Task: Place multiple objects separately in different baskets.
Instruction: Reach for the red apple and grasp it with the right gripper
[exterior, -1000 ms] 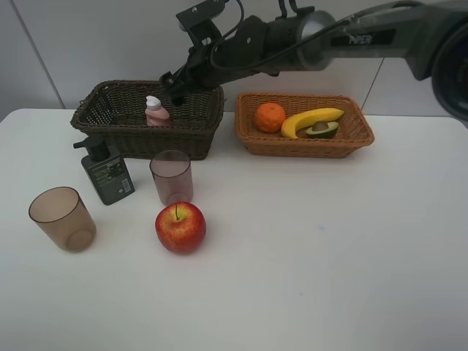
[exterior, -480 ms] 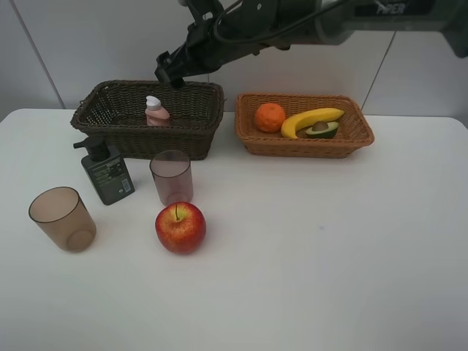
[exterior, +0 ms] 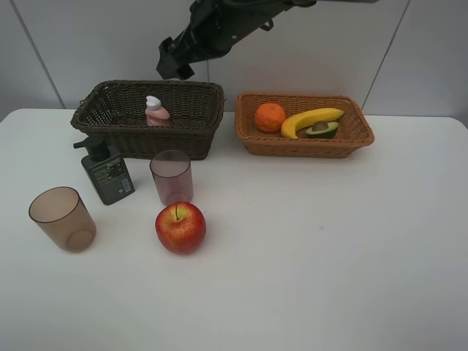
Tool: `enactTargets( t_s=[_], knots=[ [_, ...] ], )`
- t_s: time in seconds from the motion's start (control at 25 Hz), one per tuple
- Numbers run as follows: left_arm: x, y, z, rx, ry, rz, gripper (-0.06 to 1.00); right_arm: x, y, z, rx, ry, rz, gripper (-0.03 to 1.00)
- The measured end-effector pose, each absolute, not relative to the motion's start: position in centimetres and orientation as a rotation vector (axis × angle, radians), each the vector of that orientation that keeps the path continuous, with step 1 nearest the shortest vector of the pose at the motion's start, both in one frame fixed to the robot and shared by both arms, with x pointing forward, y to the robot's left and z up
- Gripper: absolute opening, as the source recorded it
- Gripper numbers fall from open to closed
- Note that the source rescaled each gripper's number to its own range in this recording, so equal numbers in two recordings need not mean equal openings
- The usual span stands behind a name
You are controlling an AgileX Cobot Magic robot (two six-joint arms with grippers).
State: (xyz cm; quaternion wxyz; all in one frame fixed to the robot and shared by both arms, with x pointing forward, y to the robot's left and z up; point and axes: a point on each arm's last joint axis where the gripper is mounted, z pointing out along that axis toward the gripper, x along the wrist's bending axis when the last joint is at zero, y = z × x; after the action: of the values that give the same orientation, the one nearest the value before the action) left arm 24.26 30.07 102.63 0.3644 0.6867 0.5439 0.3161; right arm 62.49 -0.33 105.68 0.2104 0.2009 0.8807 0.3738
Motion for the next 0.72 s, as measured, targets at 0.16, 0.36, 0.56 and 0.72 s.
enactTargets(
  t_s=[0.16, 0.36, 0.56, 0.72],
  knots=[
    [24.3, 30.1, 102.6, 1.767, 1.399, 0.813, 1.00, 61.4, -1.2, 106.9, 0.623, 2.505, 0.980, 1.00],
    [24.3, 30.1, 102.6, 1.767, 1.399, 0.813, 1.00, 60.1, -2.5, 108.2, 0.792, 2.564, 0.884, 1.00],
    [24.3, 30.1, 102.6, 1.767, 1.399, 0.813, 1.00, 58.6, -3.2, 108.9, 0.905, 2.639, 0.786, 1.00],
    [24.3, 30.1, 102.6, 1.767, 1.399, 0.813, 1.00, 57.4, -2.9, 108.7, 0.957, 2.700, 0.700, 1.00]
  ],
)
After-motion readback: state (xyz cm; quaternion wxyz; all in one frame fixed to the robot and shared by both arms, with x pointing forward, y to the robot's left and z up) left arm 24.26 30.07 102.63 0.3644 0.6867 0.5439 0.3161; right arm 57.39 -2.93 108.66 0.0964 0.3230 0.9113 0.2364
